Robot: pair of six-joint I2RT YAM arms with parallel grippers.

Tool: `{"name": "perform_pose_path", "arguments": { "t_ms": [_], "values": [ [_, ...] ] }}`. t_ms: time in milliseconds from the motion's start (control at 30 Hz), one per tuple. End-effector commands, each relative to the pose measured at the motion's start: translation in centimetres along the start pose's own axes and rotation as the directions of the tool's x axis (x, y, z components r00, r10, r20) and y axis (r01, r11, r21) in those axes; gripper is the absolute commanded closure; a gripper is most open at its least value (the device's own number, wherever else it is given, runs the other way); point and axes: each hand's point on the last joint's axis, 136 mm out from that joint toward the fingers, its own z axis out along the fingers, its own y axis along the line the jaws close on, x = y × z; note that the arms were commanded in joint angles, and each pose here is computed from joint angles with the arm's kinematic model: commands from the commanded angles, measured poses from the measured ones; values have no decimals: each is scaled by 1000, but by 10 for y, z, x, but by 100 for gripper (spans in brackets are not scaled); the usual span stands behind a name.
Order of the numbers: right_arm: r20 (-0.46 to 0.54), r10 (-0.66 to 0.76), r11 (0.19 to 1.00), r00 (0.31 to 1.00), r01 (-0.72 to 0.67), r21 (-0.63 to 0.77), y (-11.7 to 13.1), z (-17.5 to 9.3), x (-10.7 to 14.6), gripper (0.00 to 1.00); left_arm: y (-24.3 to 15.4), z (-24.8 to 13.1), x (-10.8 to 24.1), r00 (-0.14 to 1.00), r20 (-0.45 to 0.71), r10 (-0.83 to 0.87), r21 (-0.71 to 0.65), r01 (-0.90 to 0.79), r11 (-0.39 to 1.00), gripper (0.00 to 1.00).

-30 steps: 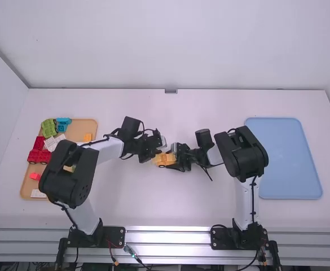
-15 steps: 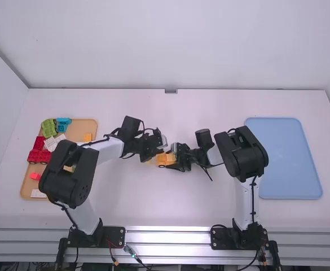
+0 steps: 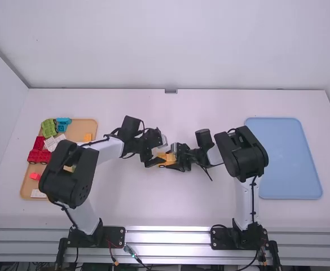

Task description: Assemble lego blocks to make yellow taxi

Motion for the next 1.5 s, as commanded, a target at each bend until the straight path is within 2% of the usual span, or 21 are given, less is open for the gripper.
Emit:
{"name": "perform_pose_path", "arguments": {
  "t_ms": [0,133,200,500,667,833,933,1033,1133,1467],
  "values": [
    [12,5,1000,1000,-4,-9,0,1,1,53,5,-13,-10,1000,14,21,-27,-20,999,1],
    [13,4,1000,1000,-4,-9,0,1,0,53,0,-23,6,995,-46,86,5,-86,996,1],
    [15,10,1000,1000,-10,-8,-1,1,0,53,-7,-34,16,991,-56,120,64,-116,991,1],
    [23,37,999,999,-37,-2,-3,1,-3,50,3,-63,46,987,65,150,76,-155,985,1],
    [19,48,999,999,-48,-6,-6,1,-4,50,8,-47,68,986,63,157,84,-162,983,1],
    [8,71,997,997,-71,-16,-7,2,-3,50,9,-30,71,982,106,155,107,-167,980,0],
    [5,70,997,998,-70,-17,-8,2,-3,50,11,-25,76,981,109,160,103,-172,980,3],
    [-3,66,998,998,-66,-7,-9,2,-2,50,9,-25,73,979,134,152,108,-167,980,21],
    [-16,77,997,997,-77,5,-11,2,1,50,7,-23,72,978,134,158,112,-173,979,33],
    [-15,76,997,997,-76,6,-11,2,1,50,-2,-21,78,980,132,146,122,-162,979,37]
  ]
}}
